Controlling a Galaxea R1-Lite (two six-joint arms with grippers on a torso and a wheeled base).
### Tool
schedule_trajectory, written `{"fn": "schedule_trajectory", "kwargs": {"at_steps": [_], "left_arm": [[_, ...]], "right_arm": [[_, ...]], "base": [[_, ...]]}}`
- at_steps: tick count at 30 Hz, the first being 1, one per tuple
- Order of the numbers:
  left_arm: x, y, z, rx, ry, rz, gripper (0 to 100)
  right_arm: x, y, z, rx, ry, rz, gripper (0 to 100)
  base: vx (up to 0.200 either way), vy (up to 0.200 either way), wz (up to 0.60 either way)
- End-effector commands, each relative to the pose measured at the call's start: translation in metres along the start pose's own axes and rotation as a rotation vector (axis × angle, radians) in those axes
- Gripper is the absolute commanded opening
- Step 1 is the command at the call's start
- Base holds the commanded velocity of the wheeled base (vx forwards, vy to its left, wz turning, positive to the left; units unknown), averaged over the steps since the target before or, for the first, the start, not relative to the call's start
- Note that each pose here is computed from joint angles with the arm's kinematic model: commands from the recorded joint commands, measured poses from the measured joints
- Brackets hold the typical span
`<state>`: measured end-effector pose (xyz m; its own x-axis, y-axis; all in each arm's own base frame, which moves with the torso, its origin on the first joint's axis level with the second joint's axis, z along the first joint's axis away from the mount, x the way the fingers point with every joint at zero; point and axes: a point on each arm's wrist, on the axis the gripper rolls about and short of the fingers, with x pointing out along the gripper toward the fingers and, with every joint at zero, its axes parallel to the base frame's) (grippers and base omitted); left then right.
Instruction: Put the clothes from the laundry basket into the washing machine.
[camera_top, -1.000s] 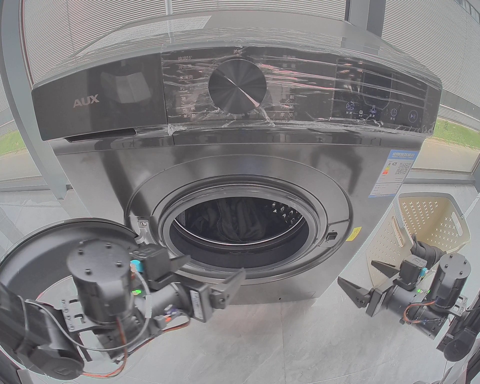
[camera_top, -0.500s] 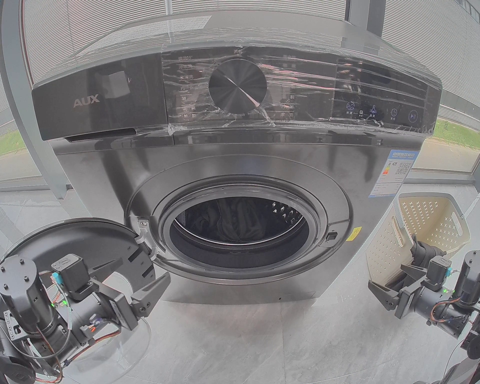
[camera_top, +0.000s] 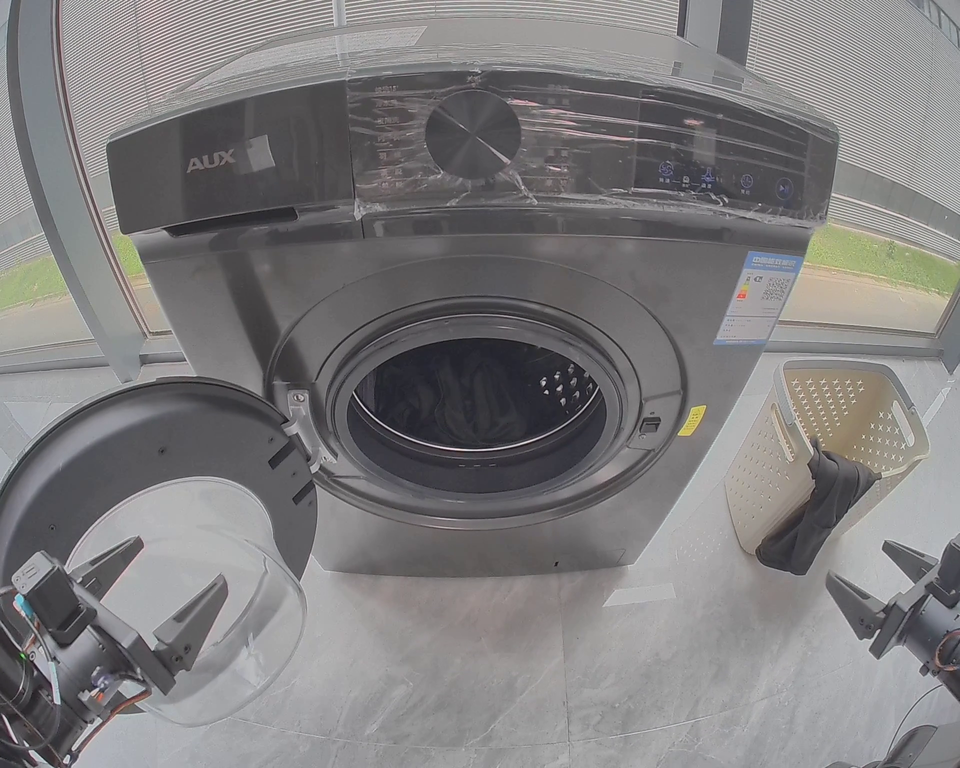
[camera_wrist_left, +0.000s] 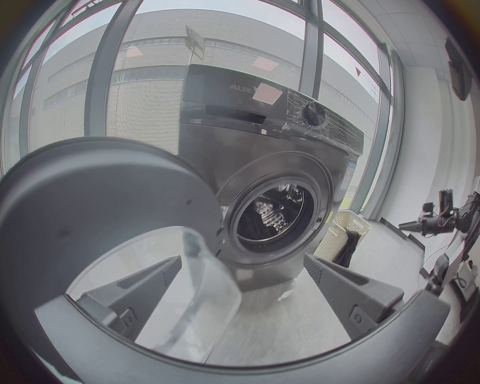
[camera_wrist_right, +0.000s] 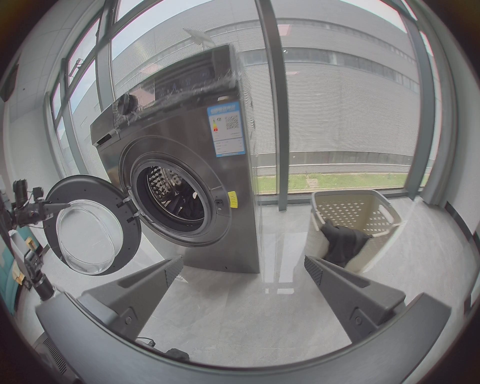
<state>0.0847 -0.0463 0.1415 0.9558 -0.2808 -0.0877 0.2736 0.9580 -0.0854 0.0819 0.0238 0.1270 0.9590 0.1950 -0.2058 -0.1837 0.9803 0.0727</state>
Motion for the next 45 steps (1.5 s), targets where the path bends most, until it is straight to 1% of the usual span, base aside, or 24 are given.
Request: {"fn": "schedule_trajectory", "kwargs": {"at_steps": [1,3,4,6,9,12,16,19,20,21,22,23,24,25,26,27,28,29,32,37,40,42,43,45], "left_arm": [[-0.052,0.021,-0.016,0.005,-0.051,0.107,100],[-0.062,0.026,-0.027,0.005,-0.010,0.176,100],[-0.068,0.028,-0.031,-0.011,-0.015,0.203,100],[-0.079,0.029,-0.037,-0.050,-0.047,0.222,100],[-0.088,0.030,-0.042,-0.070,-0.092,0.257,100],[-0.097,0.030,-0.047,-0.067,-0.137,0.289,100],[-0.100,0.029,-0.055,-0.064,-0.120,0.316,100],[-0.106,0.029,-0.063,-0.072,-0.123,0.364,100],[-0.106,0.030,-0.063,-0.073,-0.116,0.388,100],[-0.106,0.030,-0.063,-0.073,-0.116,0.388,100],[-0.106,0.029,-0.063,-0.064,-0.118,0.446,100],[-0.106,0.029,-0.064,-0.057,-0.121,0.478,100],[-0.106,0.028,-0.064,-0.053,-0.124,0.485,100],[-0.108,0.026,-0.065,-0.013,-0.143,0.503,100],[-0.109,0.026,-0.065,-0.009,-0.146,0.503,100],[-0.112,0.023,-0.067,0.056,-0.184,0.424,100],[-0.112,0.023,-0.067,0.056,-0.184,0.424,100],[-0.112,0.022,-0.067,0.085,-0.176,0.367,100],[-0.112,0.022,-0.067,0.082,-0.164,0.364,100],[-0.112,0.021,-0.068,0.074,-0.131,0.350,100],[-0.111,0.018,-0.069,0.104,-0.121,0.204,100],[-0.112,0.017,-0.069,0.081,-0.117,0.164,100],[-0.112,0.017,-0.068,0.072,-0.117,0.182,100],[-0.113,0.020,-0.067,0.049,-0.120,0.315,100]], "right_arm": [[-0.053,-0.011,-0.013,0.016,-0.185,-0.108,100],[-0.059,-0.011,-0.016,0.020,-0.206,-0.123,100],[-0.062,-0.011,-0.018,0.020,-0.220,-0.124,100],[-0.070,-0.011,-0.022,0.018,-0.257,-0.129,100],[-0.078,-0.010,-0.032,0.024,-0.263,-0.142,100],[-0.089,-0.008,-0.048,0.009,-0.285,-0.129,100],[-0.096,-0.006,-0.067,-0.013,-0.258,-0.102,100],[-0.096,-0.007,-0.066,-0.067,-0.255,-0.163,100],[-0.097,-0.008,-0.066,-0.075,-0.247,-0.211,100],[-0.097,-0.008,-0.066,-0.075,-0.247,-0.211,100],[-0.098,-0.010,-0.066,-0.068,-0.242,-0.314,100],[-0.098,-0.011,-0.066,-0.066,-0.238,-0.329,100],[-0.097,-0.010,-0.066,-0.067,-0.238,-0.325,100],[-0.096,-0.009,-0.068,-0.051,-0.235,-0.236,100],[-0.096,-0.009,-0.069,-0.049,-0.232,-0.225,100],[-0.094,-0.007,-0.071,-0.053,-0.211,-0.146,100],[-0.094,-0.007,-0.071,-0.053,-0.211,-0.146,100],[-0.094,-0.008,-0.071,-0.047,-0.213,-0.178,100],[-0.094,-0.009,-0.071,-0.033,-0.215,-0.204,100],[-0.094,-0.008,-0.071,-0.055,-0.208,-0.199,100],[-0.094,-0.008,-0.071,-0.055,-0.212,-0.197,100],[-0.094,-0.008,-0.071,-0.047,-0.216,-0.196,100],[-0.094,-0.008,-0.071,-0.040,-0.217,-0.197,100],[-0.094,-0.008,-0.071,-0.048,-0.215,-0.198,100]], "base": [[0.000,0.000,0.00],[0.000,0.000,0.00],[0.000,0.000,0.00],[0.000,0.000,0.00],[0.000,0.000,0.00],[0.000,0.000,0.00],[0.000,0.000,0.00],[0.000,0.000,0.00],[0.000,0.000,0.00],[0.000,0.000,0.00],[0.000,0.000,0.00],[0.000,0.000,0.00],[0.000,0.000,0.00],[0.000,0.000,0.00],[0.000,0.000,0.00],[0.000,0.000,0.00],[0.000,0.000,0.00],[0.000,0.000,0.00],[0.000,0.000,0.00],[0.000,0.000,0.00],[0.000,0.000,0.00],[0.000,0.000,0.00],[0.000,0.000,0.00],[0.000,0.000,0.00]]}}
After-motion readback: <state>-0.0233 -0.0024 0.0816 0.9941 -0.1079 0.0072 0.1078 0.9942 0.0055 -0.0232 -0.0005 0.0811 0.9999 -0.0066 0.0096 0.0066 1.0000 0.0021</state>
